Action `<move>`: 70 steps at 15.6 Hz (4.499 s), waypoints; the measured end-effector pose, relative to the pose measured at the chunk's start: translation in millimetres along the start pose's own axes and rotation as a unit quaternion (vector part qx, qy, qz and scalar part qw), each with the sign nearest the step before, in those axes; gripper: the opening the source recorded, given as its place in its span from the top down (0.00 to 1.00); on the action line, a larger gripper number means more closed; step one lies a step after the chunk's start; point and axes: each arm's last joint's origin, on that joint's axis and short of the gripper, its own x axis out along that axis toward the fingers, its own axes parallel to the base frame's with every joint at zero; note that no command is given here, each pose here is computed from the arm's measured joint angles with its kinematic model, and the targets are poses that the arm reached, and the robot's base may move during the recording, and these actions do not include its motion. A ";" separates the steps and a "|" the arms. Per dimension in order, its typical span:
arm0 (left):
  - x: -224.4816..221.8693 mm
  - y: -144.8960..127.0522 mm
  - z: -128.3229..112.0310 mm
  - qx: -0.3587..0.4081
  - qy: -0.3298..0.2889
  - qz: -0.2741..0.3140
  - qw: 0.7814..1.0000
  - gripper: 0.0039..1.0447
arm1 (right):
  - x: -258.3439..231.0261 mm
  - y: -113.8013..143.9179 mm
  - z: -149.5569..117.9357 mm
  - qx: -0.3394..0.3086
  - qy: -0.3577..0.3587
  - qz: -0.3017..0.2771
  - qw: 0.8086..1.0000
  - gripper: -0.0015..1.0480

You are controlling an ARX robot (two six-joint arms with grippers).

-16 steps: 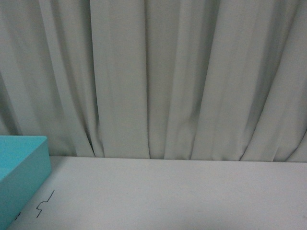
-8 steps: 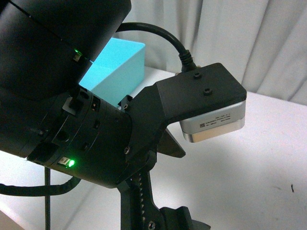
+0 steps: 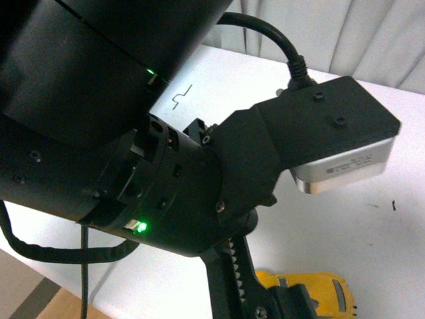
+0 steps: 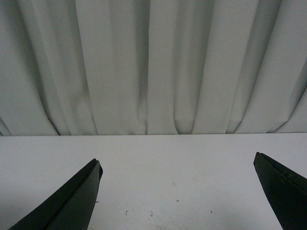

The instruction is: Wind up and store yellow beetle toy

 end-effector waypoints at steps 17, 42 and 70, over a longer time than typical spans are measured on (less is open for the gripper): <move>59.6 -26.6 -13.3 0.017 0.051 0.057 0.997 0.06 | 0.0 0.0 0.0 0.000 0.000 0.000 1.000 0.06; -43.9 42.9 18.3 -0.066 -0.014 0.166 0.984 0.62 | 0.0 0.0 0.0 0.000 0.000 0.000 1.000 0.06; -117.0 266.9 -78.1 -0.296 0.042 0.447 0.843 0.63 | 0.0 0.0 0.0 0.000 0.000 0.000 1.000 0.06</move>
